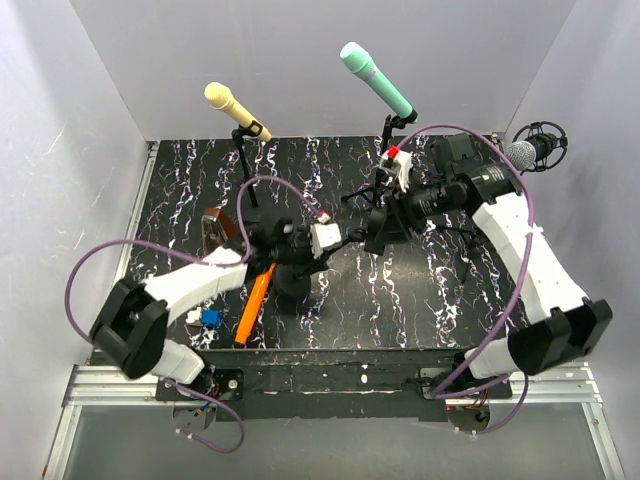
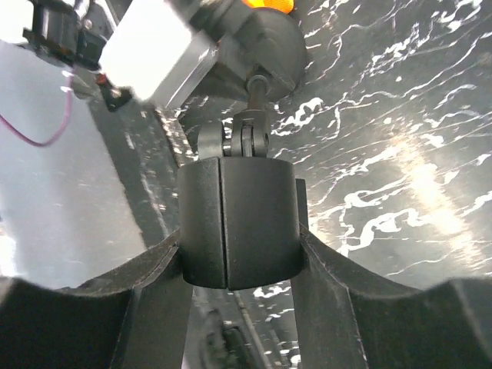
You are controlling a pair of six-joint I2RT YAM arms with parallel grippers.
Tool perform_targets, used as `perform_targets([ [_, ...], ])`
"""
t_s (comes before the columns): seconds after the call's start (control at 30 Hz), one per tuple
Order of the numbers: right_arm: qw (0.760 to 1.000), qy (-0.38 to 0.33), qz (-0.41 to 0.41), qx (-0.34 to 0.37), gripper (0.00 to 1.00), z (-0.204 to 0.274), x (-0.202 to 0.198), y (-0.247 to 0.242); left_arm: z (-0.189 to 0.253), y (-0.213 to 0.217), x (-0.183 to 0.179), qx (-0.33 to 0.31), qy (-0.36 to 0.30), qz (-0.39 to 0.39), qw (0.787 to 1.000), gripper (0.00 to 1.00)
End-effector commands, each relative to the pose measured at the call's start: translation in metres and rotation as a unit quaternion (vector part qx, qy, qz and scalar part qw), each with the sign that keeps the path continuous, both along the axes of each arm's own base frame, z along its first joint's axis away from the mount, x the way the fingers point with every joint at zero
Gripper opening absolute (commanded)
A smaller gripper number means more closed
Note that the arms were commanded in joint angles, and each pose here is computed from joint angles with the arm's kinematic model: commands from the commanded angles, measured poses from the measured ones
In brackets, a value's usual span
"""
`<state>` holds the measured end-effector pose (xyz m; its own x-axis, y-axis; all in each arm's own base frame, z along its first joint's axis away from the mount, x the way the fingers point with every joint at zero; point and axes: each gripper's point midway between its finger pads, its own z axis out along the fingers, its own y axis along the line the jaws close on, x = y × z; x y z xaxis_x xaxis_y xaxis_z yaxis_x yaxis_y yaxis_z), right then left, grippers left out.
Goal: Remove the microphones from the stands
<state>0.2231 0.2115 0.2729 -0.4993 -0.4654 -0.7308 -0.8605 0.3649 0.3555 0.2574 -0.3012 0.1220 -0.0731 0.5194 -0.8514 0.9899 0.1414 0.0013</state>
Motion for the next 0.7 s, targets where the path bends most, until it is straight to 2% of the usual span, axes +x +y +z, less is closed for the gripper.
perform_targets([
  [0.0,0.979,0.191,-0.075,-0.001,0.01,0.001,-0.023,0.002,0.079,0.013,0.051,-0.058,-0.221,0.254,0.940,0.00],
  [0.13,0.969,0.229,-0.093,0.013,0.01,-0.002,-0.023,0.007,0.060,0.008,0.040,-0.037,-0.186,0.273,0.943,0.00],
  [0.17,0.970,0.223,-0.094,0.013,0.01,-0.002,-0.021,0.007,0.057,0.003,0.033,-0.041,-0.171,0.258,0.950,0.05],
  [0.2,0.973,0.210,-0.097,0.015,0.01,0.002,-0.018,0.007,0.059,0.000,0.027,-0.045,-0.161,0.242,0.956,0.20],
  [0.23,0.976,0.195,-0.091,0.016,0.01,0.005,-0.016,0.006,0.058,-0.003,0.021,-0.043,-0.151,0.222,0.962,0.43],
  [0.27,0.981,0.177,-0.082,0.017,0.01,0.007,-0.014,0.006,0.061,-0.008,0.010,-0.045,-0.140,0.189,0.971,0.60],
  [0.33,0.989,0.135,-0.059,0.020,0.01,0.013,-0.013,0.004,0.061,-0.013,-0.010,-0.038,-0.096,0.119,0.987,0.71],
  [0.43,0.997,0.063,-0.006,0.033,0.01,0.019,-0.018,0.002,0.063,-0.009,-0.027,-0.051,0.019,0.058,0.997,0.75],
  [0.5,0.999,0.008,0.014,0.045,0.01,0.021,-0.017,0.002,0.063,-0.002,-0.024,-0.061,0.079,0.029,0.995,0.75],
  [0.6,0.996,-0.062,0.026,0.051,0.01,0.022,-0.012,0.001,0.059,0.005,-0.022,-0.073,0.124,-0.041,0.989,0.71],
  [0.67,0.995,-0.081,0.029,0.047,0.01,0.021,-0.008,-0.001,0.056,0.005,-0.024,-0.068,0.126,-0.080,0.986,0.69],
])
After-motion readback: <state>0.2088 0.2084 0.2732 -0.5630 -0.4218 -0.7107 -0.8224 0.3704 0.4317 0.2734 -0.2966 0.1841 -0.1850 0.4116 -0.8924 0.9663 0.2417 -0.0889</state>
